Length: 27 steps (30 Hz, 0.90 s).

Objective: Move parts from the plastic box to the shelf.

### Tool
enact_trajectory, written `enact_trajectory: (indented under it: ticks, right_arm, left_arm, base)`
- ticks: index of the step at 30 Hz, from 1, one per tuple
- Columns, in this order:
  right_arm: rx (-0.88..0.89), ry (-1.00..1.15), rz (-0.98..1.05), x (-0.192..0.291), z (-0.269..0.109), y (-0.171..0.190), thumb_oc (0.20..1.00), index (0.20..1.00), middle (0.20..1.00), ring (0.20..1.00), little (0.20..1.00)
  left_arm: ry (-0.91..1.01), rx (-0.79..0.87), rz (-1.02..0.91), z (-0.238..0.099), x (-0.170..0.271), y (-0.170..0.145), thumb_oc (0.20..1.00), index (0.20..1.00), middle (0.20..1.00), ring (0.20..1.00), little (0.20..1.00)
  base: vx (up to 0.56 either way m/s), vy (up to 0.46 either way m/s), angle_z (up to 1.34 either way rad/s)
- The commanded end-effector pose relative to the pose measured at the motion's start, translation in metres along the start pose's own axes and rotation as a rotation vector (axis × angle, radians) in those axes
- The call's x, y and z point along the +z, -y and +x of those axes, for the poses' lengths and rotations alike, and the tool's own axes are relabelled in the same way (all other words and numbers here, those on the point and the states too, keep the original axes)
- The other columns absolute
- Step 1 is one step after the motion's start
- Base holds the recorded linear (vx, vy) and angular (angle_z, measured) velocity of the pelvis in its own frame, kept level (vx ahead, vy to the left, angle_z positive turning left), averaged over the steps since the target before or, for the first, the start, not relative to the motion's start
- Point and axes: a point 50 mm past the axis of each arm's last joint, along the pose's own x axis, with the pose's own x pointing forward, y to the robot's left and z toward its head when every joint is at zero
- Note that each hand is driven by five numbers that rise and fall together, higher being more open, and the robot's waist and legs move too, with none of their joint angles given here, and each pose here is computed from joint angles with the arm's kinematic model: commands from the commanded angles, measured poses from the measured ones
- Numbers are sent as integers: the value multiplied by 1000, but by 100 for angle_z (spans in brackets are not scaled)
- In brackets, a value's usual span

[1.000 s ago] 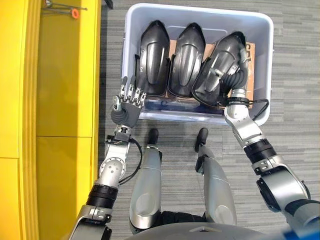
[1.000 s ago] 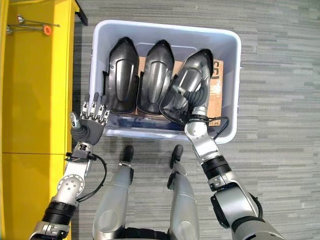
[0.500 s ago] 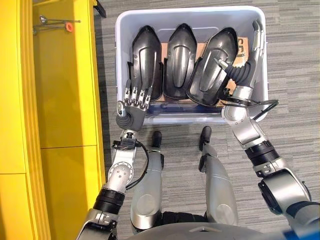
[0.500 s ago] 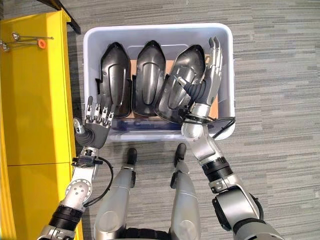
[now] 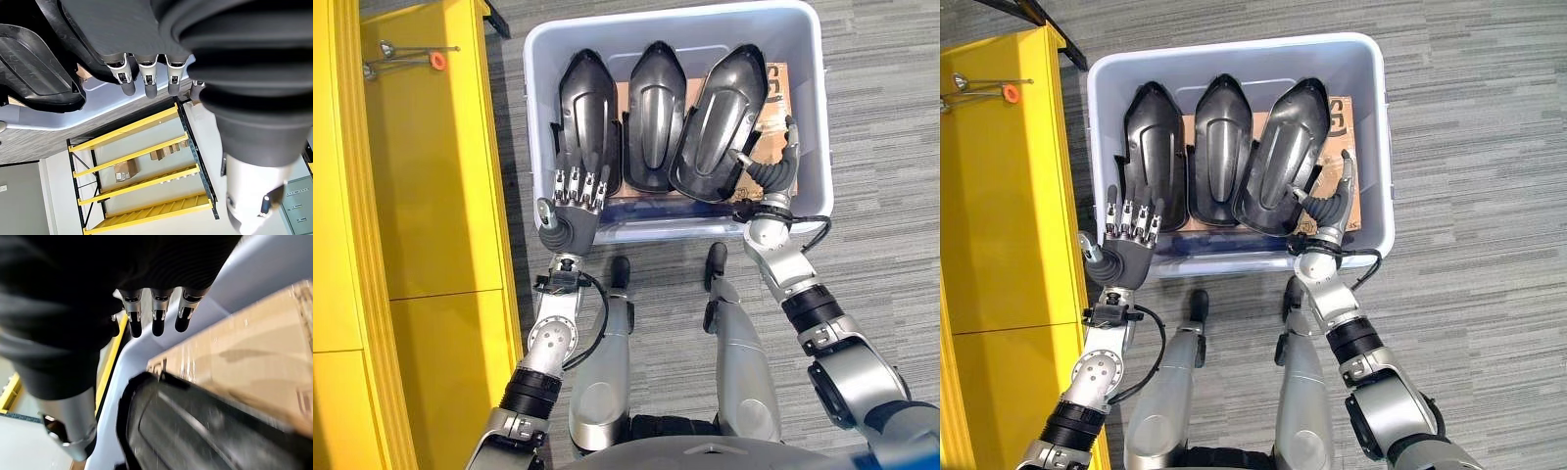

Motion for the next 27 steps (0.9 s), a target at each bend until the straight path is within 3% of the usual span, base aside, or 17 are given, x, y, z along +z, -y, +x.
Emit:
enact_trajectory:
  ticks: [1, 8, 11, 19, 27]
  right_arm:
    - [4, 49, 79, 22, 11, 0, 1000, 1000, 1000, 1000, 1000]
    - [28, -153, 161, -1, 20, -6, 1000, 1000, 1000, 1000, 1000]
    - [-128, -160, 165, -2, 28, 4, 1000, 1000, 1000, 1000, 1000]
    - [-194, -191, 121, -11, 22, 5, 1000, 1000, 1000, 1000, 1000]
    - [-5, -382, -59, -40, 12, -10, 1000, 1000, 1000, 1000, 1000]
  left_arm:
    - [17, -166, -23, 9, -1, 31, 1000, 1000, 1000, 1000, 1000]
    - [-41, -132, -39, 8, -11, 26, 1000, 1000, 1000, 1000, 1000]
    - [-48, -135, -48, 9, -14, 26, 1000, 1000, 1000, 1000, 1000]
    - [-38, -143, -65, 6, -20, 26, 1000, 1000, 1000, 1000, 1000]
    - [-35, -147, -78, 7, -22, 25, 1000, 1000, 1000, 1000, 1000]
  base:
    - [0, 0, 0]
    - [17, 25, 4]
    - [9, 30, 3]
    - [2, 33, 2]
    - [-2, 9, -1]
